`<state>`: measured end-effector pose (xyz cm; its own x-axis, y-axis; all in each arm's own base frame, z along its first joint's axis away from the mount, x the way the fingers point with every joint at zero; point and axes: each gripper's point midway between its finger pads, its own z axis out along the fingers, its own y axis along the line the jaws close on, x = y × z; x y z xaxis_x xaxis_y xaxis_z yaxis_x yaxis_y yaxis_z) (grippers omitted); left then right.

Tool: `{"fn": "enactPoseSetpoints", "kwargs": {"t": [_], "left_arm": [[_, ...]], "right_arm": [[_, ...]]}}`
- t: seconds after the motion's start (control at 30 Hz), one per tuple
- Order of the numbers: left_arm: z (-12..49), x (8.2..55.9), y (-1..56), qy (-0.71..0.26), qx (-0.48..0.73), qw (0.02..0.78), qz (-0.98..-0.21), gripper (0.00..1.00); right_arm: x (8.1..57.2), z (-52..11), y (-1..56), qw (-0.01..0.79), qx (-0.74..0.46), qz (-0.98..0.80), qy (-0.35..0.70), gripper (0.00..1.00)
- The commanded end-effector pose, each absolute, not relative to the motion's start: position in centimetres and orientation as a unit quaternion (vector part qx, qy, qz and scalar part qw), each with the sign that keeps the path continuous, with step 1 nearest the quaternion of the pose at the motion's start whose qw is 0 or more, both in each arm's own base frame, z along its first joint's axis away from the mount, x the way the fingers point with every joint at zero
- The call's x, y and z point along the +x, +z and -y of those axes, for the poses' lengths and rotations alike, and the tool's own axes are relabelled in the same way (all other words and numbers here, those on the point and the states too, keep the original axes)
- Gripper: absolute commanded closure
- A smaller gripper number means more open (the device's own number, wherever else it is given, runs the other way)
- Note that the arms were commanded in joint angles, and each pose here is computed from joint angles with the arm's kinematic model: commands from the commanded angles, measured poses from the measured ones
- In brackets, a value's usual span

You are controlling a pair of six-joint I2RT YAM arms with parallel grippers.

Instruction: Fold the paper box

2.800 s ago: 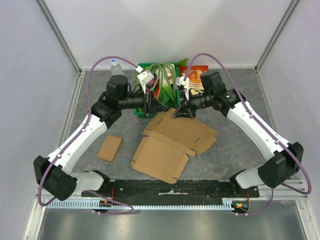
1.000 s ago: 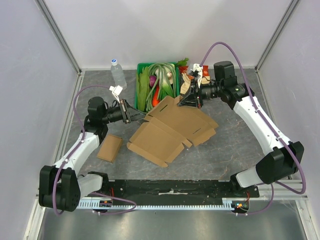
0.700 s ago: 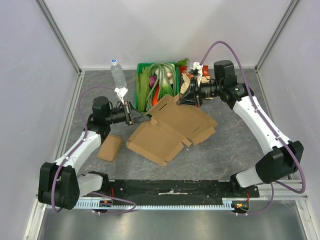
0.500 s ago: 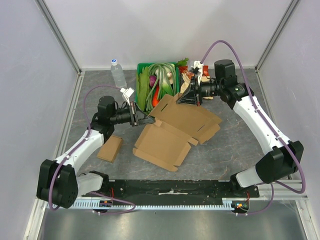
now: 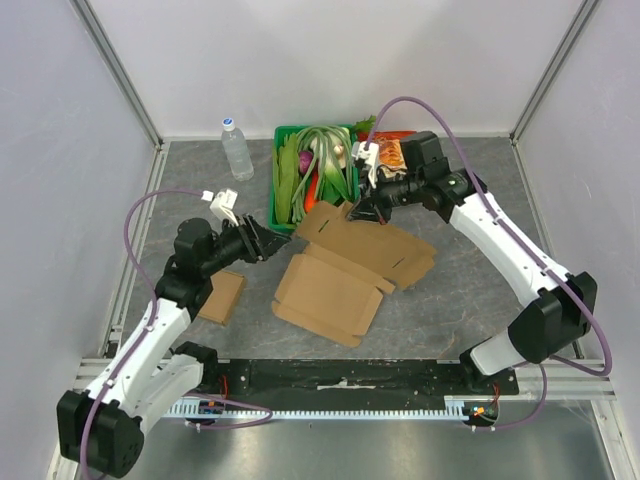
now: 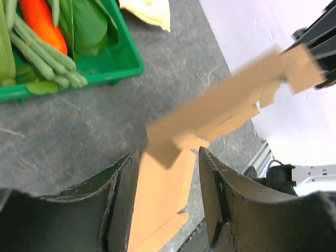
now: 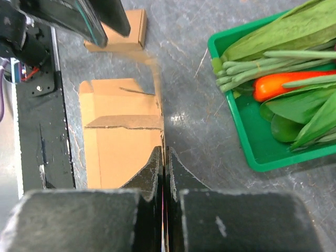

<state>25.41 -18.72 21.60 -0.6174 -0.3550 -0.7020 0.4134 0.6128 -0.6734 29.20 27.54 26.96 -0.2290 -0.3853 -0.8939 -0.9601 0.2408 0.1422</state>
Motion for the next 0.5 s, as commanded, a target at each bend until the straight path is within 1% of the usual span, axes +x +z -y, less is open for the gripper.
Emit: {"fn": "enactPoseSetpoints", "kwargs": {"t": [0.0,0.13,0.17,0.2,0.37,0.47], "left_arm": [[18.4,27.2,24.9,-0.412,0.044,0.515,-0.751,0.44],[20.0,27.1,27.6,-0.415,0.087,0.545,-0.724,0.43],[20.5,27.2,28.7,-0.417,0.099,0.558,-0.711,0.40],[21.5,26.9,28.9,-0.418,0.117,0.556,-0.709,0.40],[24.3,27.2,28.8,-0.386,0.175,0.561,-0.711,0.40],[24.4,27.9,27.1,-0.354,0.171,0.555,-0.734,0.41]], "right_arm": [[29.4,-28.1,25.4,0.362,-0.508,-0.703,0.341,1.00],[29.5,-28.9,25.2,0.357,-0.519,-0.701,0.334,1.00],[29.4,-29.1,25.3,0.355,-0.521,-0.700,0.336,1.00],[29.5,-29.2,25.3,0.353,-0.523,-0.698,0.338,1.00],[29.6,-29.7,25.8,0.354,-0.526,-0.695,0.338,1.00],[29.7,-29.7,25.6,0.350,-0.529,-0.698,0.332,1.00]]}}
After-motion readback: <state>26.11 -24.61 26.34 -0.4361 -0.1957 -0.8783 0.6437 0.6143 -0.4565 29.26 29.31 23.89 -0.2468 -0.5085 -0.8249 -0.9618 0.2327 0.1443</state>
